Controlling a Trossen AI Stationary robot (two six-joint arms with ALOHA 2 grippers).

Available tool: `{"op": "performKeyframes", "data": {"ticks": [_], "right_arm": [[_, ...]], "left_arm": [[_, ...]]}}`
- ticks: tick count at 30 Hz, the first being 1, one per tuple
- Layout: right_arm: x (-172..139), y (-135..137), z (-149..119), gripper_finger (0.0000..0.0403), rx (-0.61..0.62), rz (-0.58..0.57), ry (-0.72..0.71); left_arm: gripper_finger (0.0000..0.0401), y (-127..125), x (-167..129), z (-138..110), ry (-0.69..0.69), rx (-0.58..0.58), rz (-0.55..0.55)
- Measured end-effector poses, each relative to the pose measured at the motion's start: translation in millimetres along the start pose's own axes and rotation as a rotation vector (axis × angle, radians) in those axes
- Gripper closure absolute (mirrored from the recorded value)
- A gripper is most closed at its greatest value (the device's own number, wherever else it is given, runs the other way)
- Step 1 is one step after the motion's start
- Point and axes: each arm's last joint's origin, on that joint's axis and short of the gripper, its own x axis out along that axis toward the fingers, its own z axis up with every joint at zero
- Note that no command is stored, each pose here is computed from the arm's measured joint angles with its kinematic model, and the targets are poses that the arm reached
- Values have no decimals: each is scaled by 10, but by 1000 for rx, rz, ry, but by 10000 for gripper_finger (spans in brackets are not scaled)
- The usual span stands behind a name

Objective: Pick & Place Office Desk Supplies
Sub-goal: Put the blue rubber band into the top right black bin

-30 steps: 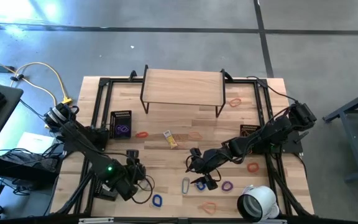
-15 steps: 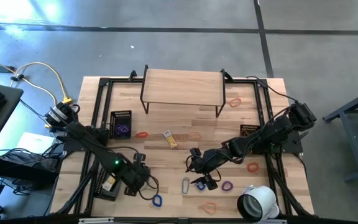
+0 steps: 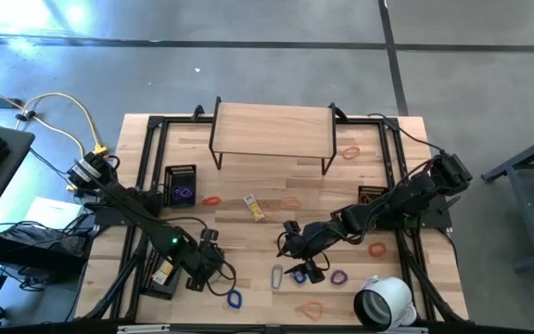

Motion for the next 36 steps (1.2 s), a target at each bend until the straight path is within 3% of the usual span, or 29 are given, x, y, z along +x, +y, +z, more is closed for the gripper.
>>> {"op": "performKeyframes", "data": {"ticks": [15,23,36], "right_arm": [[-1,-3,2,174,-18,-2,-1],[-1,-3,2,174,-18,-3,-1],[-1,-3,2,174,-22,-4,-1]], "left_arm": [[211,-27,147,-10,10,-16,7],[211,-16,230,25,-7,74,-5],[220,-1,254,10,19,56,-7]]}}
